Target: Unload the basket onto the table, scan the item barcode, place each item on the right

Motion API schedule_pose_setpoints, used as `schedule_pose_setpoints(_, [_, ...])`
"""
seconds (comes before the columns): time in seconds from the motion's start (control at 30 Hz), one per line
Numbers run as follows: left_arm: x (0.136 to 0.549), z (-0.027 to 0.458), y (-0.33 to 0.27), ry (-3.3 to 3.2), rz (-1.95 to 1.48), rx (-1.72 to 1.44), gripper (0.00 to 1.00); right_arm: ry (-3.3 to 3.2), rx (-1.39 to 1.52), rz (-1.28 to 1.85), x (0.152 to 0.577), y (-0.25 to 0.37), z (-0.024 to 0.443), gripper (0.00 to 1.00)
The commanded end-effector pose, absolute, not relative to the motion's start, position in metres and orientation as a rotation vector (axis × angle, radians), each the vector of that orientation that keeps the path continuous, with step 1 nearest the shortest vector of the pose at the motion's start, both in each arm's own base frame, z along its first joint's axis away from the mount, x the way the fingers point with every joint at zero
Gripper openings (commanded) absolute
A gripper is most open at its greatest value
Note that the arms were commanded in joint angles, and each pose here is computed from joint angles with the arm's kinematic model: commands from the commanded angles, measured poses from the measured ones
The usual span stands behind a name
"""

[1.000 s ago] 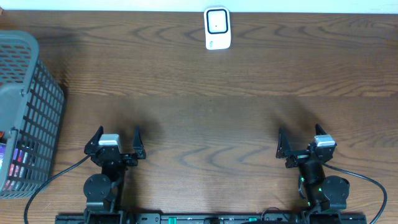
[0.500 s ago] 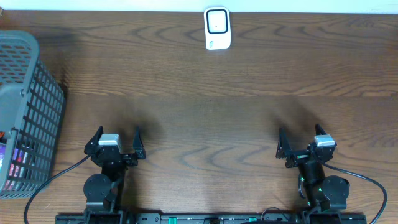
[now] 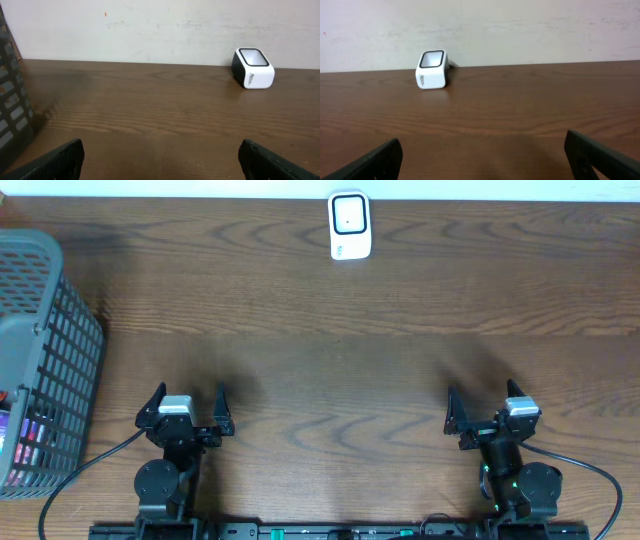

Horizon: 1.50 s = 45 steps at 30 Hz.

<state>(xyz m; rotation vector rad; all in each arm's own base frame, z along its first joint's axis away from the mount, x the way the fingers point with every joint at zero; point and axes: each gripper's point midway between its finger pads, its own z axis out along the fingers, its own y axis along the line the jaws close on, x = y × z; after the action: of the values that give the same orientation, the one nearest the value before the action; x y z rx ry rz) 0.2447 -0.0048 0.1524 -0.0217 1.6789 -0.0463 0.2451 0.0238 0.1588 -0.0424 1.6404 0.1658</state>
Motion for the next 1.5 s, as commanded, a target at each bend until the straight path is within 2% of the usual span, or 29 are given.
schedule_pose_setpoints(0.0, [0.244, 0.136, -0.004, 1.726, -0.044, -0.029, 0.98, 1.64, -0.05, 0.153, 0.245, 0.024, 0.158, 0.99])
schedule_pose_setpoints(0.3, [0.245, 0.145, -0.011, 1.69, -0.081, 0.001, 0.98, 1.64, -0.05, 0.153, 0.245, 0.024, 0.158, 0.99])
schedule_pose_setpoints(0.57, [0.219, 0.255, -0.069, 1.21, -0.298, 0.312, 0.98, 1.64, -0.05, 0.154, 0.245, 0.024, 0.158, 0.99])
schedule_pose_setpoints(0.73, [0.19, 0.317, -0.063, 0.944, -0.237, 0.306, 0.97, 1.64, -0.05, 0.153, 0.245, 0.024, 0.158, 0.99])
schedule_pose_setpoints(0.97, [0.188, 0.374, -0.049, 0.878, -0.044, 0.297, 0.98, 1.64, -0.05, 0.154, 0.245, 0.024, 0.158, 0.99])
schedule_pose_setpoints(1.17, [0.234, 0.418, -0.013, 0.983, 0.083, 0.117, 0.98, 1.64, -0.05, 0.154, 0.245, 0.024, 0.158, 0.99])
schedule_pose_setpoints(1.47, [0.366, 0.468, 0.036, 1.482, 0.136, 0.043, 0.98, 1.64, -0.05, 0.153, 0.245, 0.024, 0.158, 0.99])
